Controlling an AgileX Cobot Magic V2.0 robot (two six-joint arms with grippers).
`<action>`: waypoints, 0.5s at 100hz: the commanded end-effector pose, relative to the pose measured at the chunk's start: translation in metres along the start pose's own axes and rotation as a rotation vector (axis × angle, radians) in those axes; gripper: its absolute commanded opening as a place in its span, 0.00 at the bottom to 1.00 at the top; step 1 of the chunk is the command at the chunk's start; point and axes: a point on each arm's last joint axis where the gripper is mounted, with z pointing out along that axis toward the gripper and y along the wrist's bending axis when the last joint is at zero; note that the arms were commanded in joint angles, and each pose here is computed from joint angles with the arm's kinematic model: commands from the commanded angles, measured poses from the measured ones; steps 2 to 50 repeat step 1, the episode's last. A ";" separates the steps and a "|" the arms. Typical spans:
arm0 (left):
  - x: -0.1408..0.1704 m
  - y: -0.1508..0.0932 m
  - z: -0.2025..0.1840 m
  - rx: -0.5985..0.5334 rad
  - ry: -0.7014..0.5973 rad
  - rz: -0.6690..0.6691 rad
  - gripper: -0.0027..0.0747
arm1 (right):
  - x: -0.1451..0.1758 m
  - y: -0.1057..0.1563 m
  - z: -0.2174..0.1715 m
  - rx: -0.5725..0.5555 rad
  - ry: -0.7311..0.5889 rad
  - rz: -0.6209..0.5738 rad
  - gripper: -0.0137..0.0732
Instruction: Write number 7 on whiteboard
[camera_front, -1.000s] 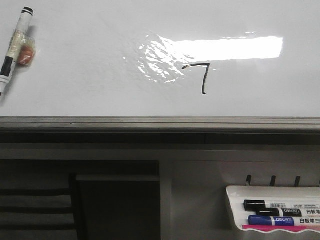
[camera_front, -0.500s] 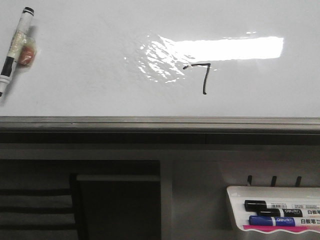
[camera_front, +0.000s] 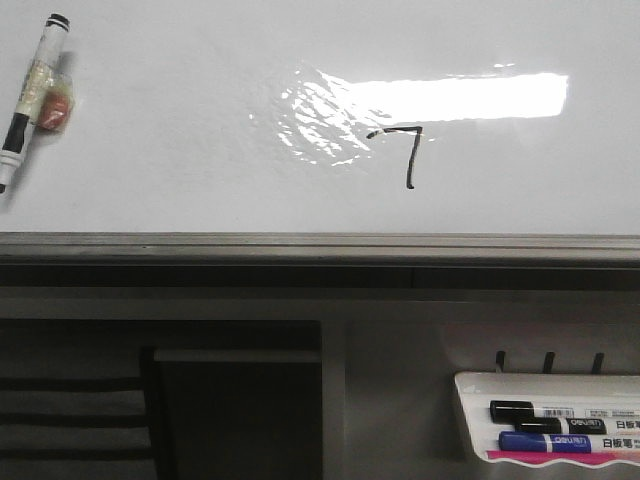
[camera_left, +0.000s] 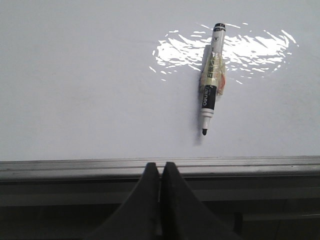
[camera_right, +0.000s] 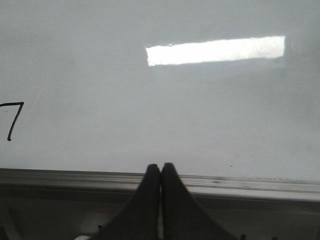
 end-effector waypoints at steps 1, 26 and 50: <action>0.002 0.000 0.000 0.002 -0.080 -0.019 0.01 | 0.002 0.000 0.000 0.004 -0.065 0.003 0.07; 0.002 0.000 0.000 0.002 -0.080 -0.019 0.01 | 0.002 0.000 0.000 0.004 -0.065 0.003 0.07; 0.002 0.000 0.000 0.002 -0.080 -0.019 0.01 | 0.002 0.000 0.000 0.004 -0.065 0.003 0.07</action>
